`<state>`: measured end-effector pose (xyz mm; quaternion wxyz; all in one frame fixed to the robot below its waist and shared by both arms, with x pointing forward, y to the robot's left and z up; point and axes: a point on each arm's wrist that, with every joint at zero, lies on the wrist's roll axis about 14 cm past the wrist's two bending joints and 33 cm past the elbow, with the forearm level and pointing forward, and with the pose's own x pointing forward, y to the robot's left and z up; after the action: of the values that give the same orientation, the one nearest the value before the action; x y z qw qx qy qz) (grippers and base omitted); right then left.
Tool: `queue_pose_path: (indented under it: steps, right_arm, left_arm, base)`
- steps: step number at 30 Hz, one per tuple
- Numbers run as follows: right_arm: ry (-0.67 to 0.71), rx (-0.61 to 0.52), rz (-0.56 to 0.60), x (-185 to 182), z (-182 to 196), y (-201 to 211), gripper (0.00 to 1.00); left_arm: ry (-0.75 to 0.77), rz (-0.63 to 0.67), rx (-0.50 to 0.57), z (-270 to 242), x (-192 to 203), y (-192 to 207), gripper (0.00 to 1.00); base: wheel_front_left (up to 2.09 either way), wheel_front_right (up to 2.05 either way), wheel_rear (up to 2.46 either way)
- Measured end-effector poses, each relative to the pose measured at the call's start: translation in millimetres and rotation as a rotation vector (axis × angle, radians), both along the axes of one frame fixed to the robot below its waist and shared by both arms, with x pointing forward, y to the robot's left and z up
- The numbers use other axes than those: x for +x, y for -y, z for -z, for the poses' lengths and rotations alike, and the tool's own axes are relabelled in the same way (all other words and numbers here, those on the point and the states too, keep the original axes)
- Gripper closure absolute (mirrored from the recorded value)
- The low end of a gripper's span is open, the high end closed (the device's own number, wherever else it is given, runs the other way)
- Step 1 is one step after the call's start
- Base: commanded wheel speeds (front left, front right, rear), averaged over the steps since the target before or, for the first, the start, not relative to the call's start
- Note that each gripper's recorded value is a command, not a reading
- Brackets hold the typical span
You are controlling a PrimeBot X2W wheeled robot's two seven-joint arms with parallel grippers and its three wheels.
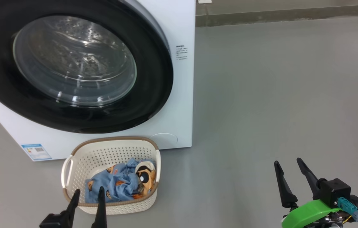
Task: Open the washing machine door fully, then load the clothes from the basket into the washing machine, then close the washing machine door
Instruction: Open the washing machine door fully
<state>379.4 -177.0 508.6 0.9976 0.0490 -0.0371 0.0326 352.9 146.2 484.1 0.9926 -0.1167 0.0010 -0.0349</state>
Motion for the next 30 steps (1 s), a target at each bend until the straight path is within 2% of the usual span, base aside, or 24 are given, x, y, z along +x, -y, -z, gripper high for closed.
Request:
queue_pose_path:
  steps: [30]
  right_arm:
    - [-0.010, 0.001, -0.002, 0.5, 3.2, -0.9, 0.00]
  left_arm:
    - [-0.013, -0.002, -0.003, 4.4, 0.2, -2.8, 0.00]
  base:
    - [0.02, 0.02, -0.04]
